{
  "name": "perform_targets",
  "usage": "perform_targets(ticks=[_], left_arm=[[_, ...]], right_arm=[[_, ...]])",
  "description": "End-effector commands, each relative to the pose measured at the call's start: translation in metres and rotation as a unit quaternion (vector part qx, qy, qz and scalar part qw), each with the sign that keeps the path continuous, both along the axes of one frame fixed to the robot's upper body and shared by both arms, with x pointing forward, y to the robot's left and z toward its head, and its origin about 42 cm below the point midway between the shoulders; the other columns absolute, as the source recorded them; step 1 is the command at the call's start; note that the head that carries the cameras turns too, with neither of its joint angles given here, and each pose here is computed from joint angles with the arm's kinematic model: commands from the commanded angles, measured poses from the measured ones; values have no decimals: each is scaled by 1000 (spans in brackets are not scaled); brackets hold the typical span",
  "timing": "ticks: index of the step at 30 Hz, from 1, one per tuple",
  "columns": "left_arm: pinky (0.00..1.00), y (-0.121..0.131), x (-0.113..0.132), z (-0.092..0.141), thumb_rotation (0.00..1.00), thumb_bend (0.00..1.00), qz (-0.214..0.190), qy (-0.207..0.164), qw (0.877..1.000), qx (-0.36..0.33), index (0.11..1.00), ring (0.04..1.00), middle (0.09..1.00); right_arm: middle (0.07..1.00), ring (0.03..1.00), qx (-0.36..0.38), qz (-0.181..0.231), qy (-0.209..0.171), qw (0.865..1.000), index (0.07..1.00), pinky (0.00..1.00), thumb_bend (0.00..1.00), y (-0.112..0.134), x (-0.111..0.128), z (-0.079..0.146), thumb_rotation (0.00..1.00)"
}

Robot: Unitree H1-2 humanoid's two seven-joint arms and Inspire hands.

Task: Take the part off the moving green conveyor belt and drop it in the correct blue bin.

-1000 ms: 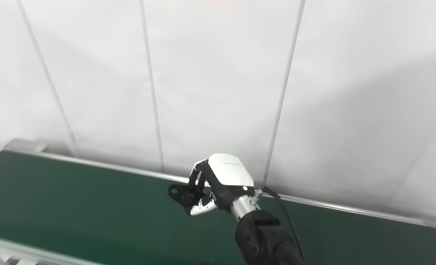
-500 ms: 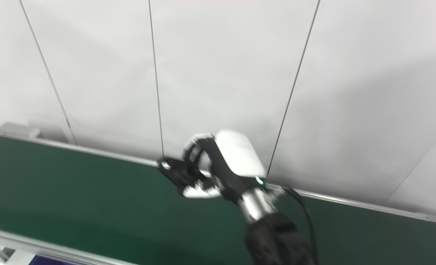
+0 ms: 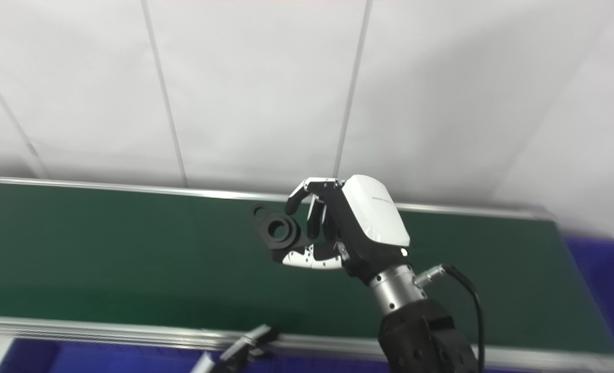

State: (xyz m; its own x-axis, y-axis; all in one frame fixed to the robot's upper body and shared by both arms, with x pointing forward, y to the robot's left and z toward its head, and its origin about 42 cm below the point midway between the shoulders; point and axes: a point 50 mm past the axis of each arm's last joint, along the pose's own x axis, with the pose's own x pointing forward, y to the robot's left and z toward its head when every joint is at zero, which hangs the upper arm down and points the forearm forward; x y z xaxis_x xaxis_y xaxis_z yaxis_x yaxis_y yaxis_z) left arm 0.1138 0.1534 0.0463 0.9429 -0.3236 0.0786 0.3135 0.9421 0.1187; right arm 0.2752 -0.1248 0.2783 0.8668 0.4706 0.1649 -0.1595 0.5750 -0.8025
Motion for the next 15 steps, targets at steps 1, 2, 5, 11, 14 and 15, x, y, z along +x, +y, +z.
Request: perform_targets(ticks=[1, 2, 5, 11, 14, 15], left_arm=[[863, 1, 2, 19, 929, 958, -8, -31, 999, -32, 920, 928, 928], [880, 4, 2, 22, 934, 952, -9, -33, 999, -36, 929, 938, 936], [934, 12, 2, 32, 941, 918, -16, -40, 998, -47, 951, 960, 953], [932, 21, 6, 45, 936, 900, -18, -53, 996, -62, 940, 948, 942], [907, 25, 9, 51, 938, 898, -18, -61, 996, -64, 932, 932, 929], [906, 26, 10, 53, 938, 898, -19, -61, 996, -65, 932, 932, 929]], right_arm=[[244, 158, 10, -11, -23, 1000, 487, 102, 509, -7, -10, 15, 135], [243, 155, 9, -19, -18, 1000, 487, 99, 509, -12, -15, 14, 135], [223, 137, 2, -40, -2, 999, 487, 83, 510, -23, -28, 8, 135], [235, 150, -17, -66, 40, 997, 487, 95, 509, -38, -47, -11, 134], [249, 163, -28, -77, 60, 995, 488, 106, 511, -45, -51, -19, 133], [249, 163, -36, -82, 69, 994, 488, 106, 511, -48, -53, -23, 134]])
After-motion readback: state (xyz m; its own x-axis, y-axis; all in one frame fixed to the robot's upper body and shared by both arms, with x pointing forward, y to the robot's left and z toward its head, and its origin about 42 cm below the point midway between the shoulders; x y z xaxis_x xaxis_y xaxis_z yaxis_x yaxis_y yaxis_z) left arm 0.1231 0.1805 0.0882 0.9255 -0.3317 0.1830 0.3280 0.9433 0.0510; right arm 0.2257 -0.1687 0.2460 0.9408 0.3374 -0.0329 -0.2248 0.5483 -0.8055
